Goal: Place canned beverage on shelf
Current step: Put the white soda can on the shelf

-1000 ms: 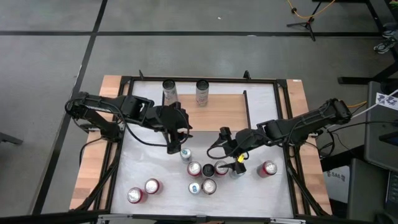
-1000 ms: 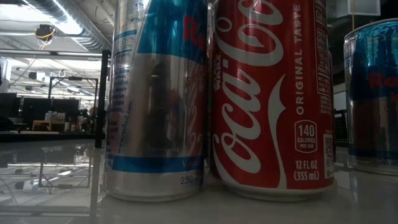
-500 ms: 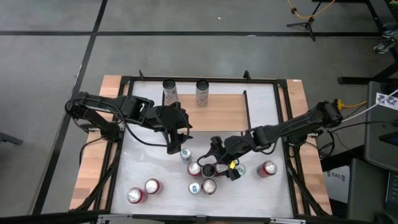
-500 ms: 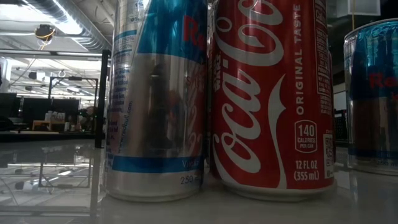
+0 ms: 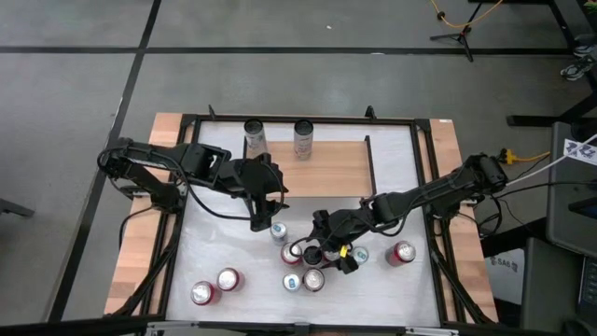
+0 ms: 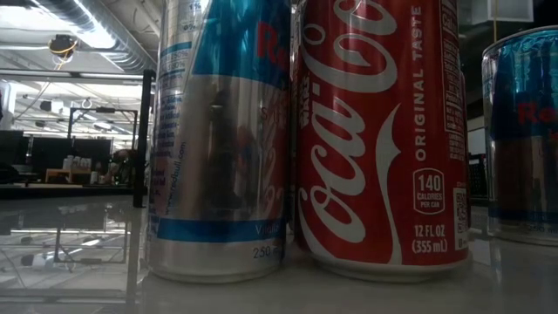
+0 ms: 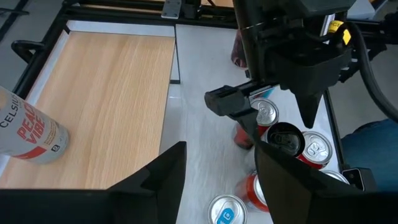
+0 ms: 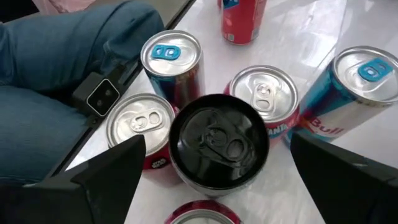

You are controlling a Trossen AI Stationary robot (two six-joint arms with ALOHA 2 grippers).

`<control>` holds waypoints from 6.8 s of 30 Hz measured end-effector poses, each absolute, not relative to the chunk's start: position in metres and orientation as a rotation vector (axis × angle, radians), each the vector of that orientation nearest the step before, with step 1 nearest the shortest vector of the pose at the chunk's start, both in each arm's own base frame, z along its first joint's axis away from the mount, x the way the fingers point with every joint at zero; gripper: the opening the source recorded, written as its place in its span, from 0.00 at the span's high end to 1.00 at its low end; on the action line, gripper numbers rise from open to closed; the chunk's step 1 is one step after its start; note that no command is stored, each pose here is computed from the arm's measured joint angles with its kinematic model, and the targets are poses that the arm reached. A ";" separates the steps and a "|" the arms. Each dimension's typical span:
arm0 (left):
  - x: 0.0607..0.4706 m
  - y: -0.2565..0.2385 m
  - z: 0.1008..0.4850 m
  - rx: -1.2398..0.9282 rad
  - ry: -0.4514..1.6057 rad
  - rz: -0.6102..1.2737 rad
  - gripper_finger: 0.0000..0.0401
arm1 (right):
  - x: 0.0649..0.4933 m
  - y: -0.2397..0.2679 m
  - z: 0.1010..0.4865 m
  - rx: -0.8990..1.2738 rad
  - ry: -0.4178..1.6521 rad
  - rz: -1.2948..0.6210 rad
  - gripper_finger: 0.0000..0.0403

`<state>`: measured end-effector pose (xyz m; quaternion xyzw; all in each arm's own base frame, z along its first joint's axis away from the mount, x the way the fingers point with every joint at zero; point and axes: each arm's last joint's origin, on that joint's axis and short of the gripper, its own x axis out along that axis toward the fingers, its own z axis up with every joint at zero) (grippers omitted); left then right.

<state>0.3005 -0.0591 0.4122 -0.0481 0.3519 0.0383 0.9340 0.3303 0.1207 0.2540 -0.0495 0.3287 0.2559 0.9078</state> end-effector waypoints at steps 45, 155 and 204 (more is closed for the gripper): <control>0.300 -0.056 0.412 -0.052 0.710 0.181 0.55 | 0.354 0.122 0.306 -0.111 0.799 0.292 0.41; 0.257 -0.041 0.373 -0.068 0.865 0.414 0.63 | 0.343 -0.012 0.342 0.163 0.891 -0.499 0.09; 0.270 -0.053 0.352 -0.086 0.781 0.364 0.63 | 0.367 -0.014 0.304 0.172 0.621 -0.509 0.09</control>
